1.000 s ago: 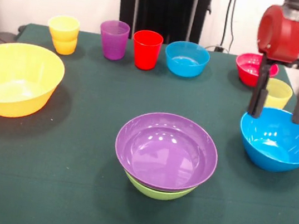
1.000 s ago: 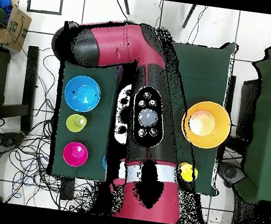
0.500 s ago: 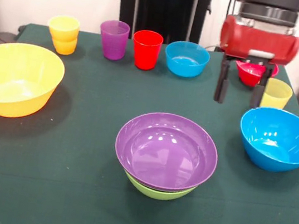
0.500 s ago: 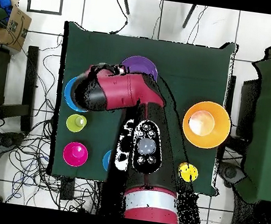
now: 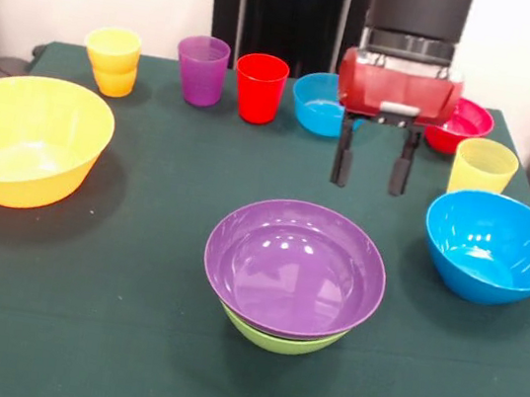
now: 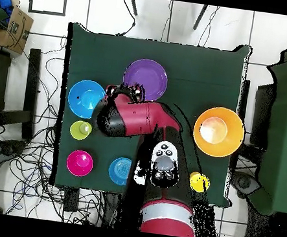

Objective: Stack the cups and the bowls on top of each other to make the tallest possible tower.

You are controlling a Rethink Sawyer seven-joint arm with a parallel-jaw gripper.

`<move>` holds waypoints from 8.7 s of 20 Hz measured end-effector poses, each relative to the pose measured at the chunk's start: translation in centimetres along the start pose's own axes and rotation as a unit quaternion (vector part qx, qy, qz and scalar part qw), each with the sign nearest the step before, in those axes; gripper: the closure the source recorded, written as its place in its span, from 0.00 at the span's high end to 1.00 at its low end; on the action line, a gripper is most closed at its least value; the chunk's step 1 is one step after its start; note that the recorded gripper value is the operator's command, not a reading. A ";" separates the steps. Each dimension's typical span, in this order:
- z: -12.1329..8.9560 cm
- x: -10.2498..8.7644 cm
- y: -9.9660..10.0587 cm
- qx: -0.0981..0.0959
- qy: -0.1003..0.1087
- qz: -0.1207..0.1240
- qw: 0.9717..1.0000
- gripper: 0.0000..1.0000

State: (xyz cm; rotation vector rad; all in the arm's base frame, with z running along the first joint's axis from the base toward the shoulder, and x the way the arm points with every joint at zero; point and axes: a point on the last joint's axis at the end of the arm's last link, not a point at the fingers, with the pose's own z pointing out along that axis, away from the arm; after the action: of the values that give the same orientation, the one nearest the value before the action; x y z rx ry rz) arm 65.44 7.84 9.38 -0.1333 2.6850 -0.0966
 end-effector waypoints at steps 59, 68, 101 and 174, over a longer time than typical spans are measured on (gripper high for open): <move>-0.3 1.4 9.4 0.006 0.030 0.102 0.994 1.00; 1.0 3.2 8.2 0.019 0.048 0.103 0.993 1.00; 4.9 5.9 5.0 0.042 0.042 0.112 0.992 1.00; 5.6 8.6 13.6 -0.035 0.109 0.146 0.983 1.00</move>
State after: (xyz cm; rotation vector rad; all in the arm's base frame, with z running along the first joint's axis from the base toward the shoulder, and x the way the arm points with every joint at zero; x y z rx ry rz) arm 59.18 20.19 -0.61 0.2657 2.8925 0.0788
